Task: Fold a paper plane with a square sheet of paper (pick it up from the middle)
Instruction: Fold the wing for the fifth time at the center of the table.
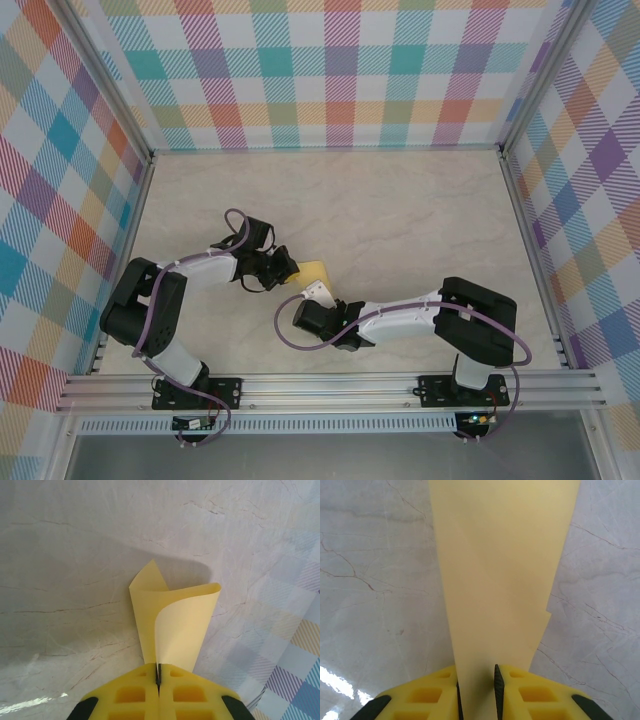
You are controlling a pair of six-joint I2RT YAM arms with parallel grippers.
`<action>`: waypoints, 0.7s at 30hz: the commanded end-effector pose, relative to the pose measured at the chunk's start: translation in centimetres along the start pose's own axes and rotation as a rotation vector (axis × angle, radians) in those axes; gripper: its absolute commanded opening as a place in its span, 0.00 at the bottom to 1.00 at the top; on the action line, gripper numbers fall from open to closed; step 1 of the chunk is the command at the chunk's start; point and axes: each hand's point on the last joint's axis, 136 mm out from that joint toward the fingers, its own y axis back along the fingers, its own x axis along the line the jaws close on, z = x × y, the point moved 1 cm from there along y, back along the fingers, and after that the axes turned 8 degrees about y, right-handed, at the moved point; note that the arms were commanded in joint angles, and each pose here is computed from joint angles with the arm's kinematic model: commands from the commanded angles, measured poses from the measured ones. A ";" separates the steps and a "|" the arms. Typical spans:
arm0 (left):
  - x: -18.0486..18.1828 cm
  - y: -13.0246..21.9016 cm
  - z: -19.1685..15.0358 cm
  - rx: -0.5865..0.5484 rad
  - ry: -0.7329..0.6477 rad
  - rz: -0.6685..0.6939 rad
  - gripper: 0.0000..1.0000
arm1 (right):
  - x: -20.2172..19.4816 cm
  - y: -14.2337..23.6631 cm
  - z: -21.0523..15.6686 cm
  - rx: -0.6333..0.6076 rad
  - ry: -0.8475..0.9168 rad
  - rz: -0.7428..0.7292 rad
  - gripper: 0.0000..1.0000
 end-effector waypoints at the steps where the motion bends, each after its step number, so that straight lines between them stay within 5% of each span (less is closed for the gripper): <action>1: -0.3 0.5 0.1 0.014 0.000 -0.005 0.00 | -0.8 -0.2 0.0 0.011 -0.014 -0.041 0.26; 12: -0.4 0.7 0.1 0.015 -0.005 0.001 0.00 | -0.7 -0.8 0.3 0.019 -0.013 -0.054 0.28; 21: -0.2 0.8 0.1 0.011 -0.006 0.007 0.00 | -0.7 -0.6 0.3 0.014 -0.012 -0.041 0.12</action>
